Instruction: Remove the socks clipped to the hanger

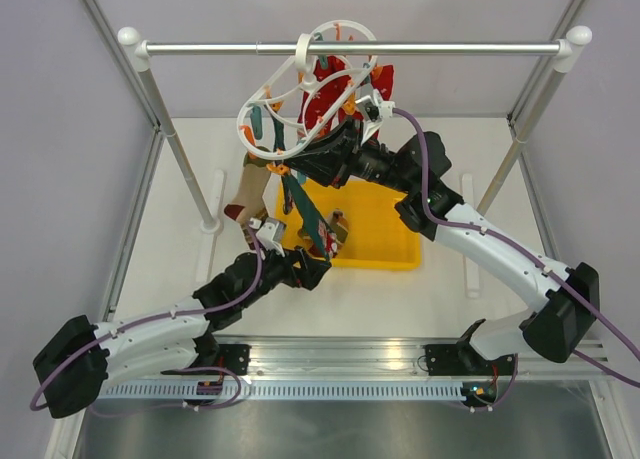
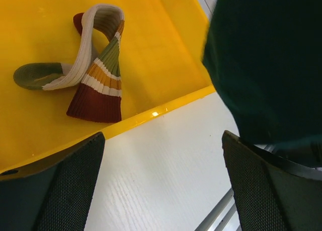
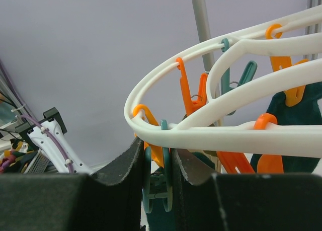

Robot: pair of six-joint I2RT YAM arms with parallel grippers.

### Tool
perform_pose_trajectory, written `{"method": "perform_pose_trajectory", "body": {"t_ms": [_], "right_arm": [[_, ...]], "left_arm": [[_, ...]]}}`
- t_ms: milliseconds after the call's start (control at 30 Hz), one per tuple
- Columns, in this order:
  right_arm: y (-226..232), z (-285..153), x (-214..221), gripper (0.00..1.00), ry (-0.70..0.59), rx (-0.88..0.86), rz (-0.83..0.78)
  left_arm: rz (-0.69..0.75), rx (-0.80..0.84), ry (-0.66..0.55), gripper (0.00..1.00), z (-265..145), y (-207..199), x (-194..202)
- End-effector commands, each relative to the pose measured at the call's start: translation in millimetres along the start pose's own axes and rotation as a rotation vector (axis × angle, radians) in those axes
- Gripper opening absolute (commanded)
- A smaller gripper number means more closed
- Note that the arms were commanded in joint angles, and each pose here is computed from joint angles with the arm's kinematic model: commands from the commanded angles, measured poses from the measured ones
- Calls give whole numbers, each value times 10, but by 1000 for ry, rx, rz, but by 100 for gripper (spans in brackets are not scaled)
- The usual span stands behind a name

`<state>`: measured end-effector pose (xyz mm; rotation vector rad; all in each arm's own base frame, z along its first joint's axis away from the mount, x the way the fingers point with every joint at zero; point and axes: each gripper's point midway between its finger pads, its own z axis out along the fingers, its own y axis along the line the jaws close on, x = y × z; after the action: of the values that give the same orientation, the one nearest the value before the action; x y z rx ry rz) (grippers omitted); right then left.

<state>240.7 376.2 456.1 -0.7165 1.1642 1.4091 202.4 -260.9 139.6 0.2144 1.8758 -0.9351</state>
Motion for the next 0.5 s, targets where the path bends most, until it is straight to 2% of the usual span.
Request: {"method": "perform_pose_trajectory", "body": {"t_ms": [0,167,467], "right_arm": [[69,51,-133,4,-28,-31,-15],[67,51,-136,4,-30,-32,-11],[64,84,-106,4,-30,-38,-3]], "left_arm": [[-31,-31,-18,99,-51,73,18],[-38,-9,-7,96,-112,73,95],[-19,128,-79,86,-307,-188,-98]]}}
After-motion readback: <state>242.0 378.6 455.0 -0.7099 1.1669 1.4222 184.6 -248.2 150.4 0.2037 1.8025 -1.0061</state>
